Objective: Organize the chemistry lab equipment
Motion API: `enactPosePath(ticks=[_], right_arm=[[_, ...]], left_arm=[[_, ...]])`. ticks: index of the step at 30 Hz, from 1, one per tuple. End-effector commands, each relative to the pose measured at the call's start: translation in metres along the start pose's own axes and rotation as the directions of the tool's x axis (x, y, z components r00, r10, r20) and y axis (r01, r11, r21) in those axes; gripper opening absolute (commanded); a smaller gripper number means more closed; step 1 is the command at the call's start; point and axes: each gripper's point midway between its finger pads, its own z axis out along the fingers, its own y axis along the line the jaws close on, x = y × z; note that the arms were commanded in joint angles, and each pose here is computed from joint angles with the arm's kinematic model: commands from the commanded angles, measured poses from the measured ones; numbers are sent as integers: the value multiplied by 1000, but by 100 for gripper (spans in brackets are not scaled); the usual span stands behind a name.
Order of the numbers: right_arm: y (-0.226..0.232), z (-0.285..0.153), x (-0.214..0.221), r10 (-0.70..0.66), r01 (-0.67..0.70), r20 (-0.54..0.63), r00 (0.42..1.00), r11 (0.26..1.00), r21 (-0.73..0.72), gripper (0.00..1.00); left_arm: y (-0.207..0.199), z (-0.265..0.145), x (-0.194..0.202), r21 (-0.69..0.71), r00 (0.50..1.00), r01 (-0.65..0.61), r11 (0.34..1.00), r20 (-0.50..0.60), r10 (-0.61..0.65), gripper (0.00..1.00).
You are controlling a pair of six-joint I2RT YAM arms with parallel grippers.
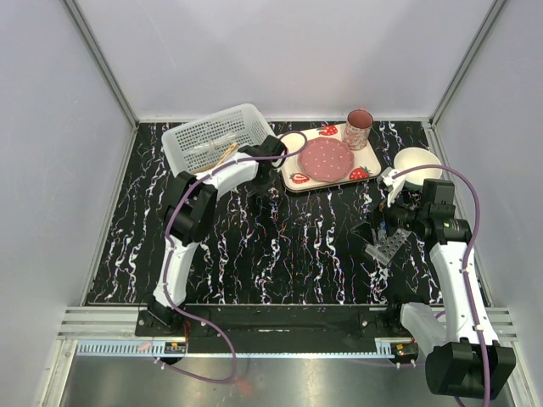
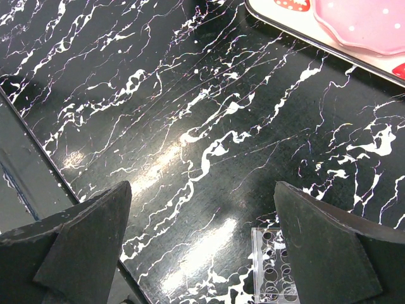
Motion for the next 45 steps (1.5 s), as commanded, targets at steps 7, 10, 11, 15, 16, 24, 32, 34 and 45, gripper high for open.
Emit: enactPosePath(ticks=[7, 10, 11, 15, 16, 24, 32, 34, 45], right_arm=[[-6, -1, -5, -16, 15, 21, 1000, 999, 29, 100], [-6, -1, -5, -17, 16, 21, 1000, 999, 31, 100], [-7, -2, -5, -14, 14, 22, 1000, 999, 32, 100], [-7, -2, -5, -15, 15, 23, 1000, 999, 32, 100], [-6, -2, -6, -15, 14, 24, 1000, 999, 31, 100], [-5, -2, -5, -17, 16, 28, 999, 1000, 25, 100], [10, -3, -9, -30, 33, 51, 998, 998, -57, 100], [21, -4, -10, 19, -14, 39, 999, 993, -117, 100], [71, 4, -76, 197, -241, -143, 970, 861, -448, 87]], left_arm=[[12, 9, -4, 8, 1000, -17, 1000, -11, 17, 33], [1, 13, 5, 72, 999, -14, 997, -38, 16, 25], [-1, 13, 9, 89, 999, -4, 996, -51, 9, 23], [-13, 9, 18, 149, 998, 27, 988, -66, -17, 10], [-13, 4, 17, 163, 998, 37, 986, -56, -28, 9], [-34, -50, 16, 297, 982, 149, 943, 70, -177, 6], [-79, -156, 11, 596, 874, 78, 799, 345, -342, 6], [-95, -179, 26, 663, 845, 53, 746, 368, -387, 6], [-180, -281, 27, 798, 651, -159, 582, 528, -545, 7]])
